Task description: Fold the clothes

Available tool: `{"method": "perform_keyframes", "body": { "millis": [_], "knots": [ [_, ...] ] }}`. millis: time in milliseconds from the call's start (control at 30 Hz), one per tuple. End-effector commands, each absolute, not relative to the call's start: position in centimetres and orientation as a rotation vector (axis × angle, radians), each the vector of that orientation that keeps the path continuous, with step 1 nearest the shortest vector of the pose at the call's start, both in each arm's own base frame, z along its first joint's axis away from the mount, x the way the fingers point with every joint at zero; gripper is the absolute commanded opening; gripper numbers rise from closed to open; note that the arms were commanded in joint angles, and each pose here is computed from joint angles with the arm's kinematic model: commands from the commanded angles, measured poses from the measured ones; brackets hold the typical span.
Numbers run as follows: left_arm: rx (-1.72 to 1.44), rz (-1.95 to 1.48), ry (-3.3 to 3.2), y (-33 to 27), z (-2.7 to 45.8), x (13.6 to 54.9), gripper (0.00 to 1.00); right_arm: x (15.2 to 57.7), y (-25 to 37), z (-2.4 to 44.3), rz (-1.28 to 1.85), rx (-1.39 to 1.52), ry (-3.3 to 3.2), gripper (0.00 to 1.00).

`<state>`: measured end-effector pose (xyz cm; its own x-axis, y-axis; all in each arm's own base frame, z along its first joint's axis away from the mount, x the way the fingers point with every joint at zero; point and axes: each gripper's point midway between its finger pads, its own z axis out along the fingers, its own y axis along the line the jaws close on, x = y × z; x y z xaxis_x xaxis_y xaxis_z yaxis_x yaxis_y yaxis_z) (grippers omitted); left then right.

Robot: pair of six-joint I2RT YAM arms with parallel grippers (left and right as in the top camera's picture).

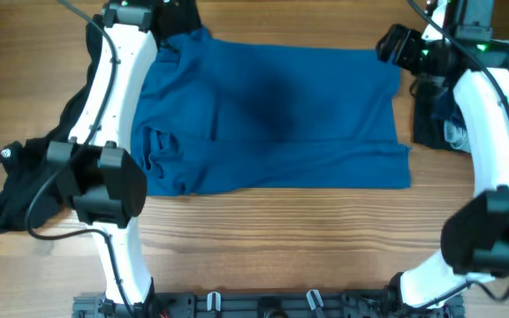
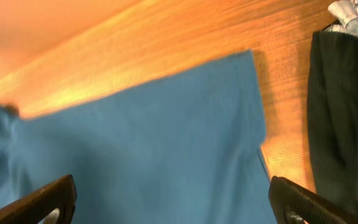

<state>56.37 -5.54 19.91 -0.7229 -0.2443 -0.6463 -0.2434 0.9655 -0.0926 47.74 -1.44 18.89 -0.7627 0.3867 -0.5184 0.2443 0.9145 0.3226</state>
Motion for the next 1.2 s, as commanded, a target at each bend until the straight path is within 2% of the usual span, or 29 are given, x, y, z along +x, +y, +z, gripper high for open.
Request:
{"method": "perform_keyframes", "body": {
  "millis": [0,133,233,467,567,667,767,867,900,1000,1067,1167],
  "knots": [
    [-0.825,-0.142,2.227,-2.1,20.3,58.4,0.94,50.3,-3.4,18.0,0.315,0.873,2.327,1.0],
    [-1.056,-0.241,2.12,-1.5,18.7,59.9,0.89,52.1,-4.1,18.2,0.306,1.05,2.177,1.0],
    [-1.142,-0.275,2.095,-2.0,16.1,61.0,0.83,53.1,-3.6,18.2,0.296,1.059,2.136,0.99],
    [-1.194,-0.324,2.154,-3.3,9.8,62.3,0.79,53.8,-3.3,15.0,0.285,1.1,2.167,0.96],
    [-0.962,-0.402,2.272,-5.5,9.7,62.8,0.84,54.1,-2.4,14.9,0.237,0.804,2.283,0.99],
    [-0.413,-0.407,2.385,-7.9,12.3,62.7,0.89,54.9,-0.6,17.3,0.211,0.327,2.314,0.99],
    [-0.002,-0.29,2.372,-8.5,15.2,62.5,0.99,55.3,0.2,18.7,0.222,0.168,2.286,0.99],
    [0.3,-0.167,2.341,-8.9,15.6,62.4,0.96,55.5,1.5,19.1,0.269,0.048,2.271,1.0],
    [0.322,-0.158,2.339,-8.9,15.6,62.3,1.0,55.5,1.4,19.1,0.26,0.049,2.27,1.0],
    [0.268,-0.088,2.417,-7.2,14.3,61.4,1.0,54.7,-0.7,17.9,0.137,0.107,2.326,1.0],
    [0.199,-0.19,2.492,-7.7,13.3,60.0,1.0,54.4,0.0,17.6,0.236,0.198,2.344,1.0],
    [0.342,-0.228,2.449,-9.1,13.8,60.1,1.0,55.0,1.1,18.6,0.287,0.092,2.3,1.0]
  ]
}}
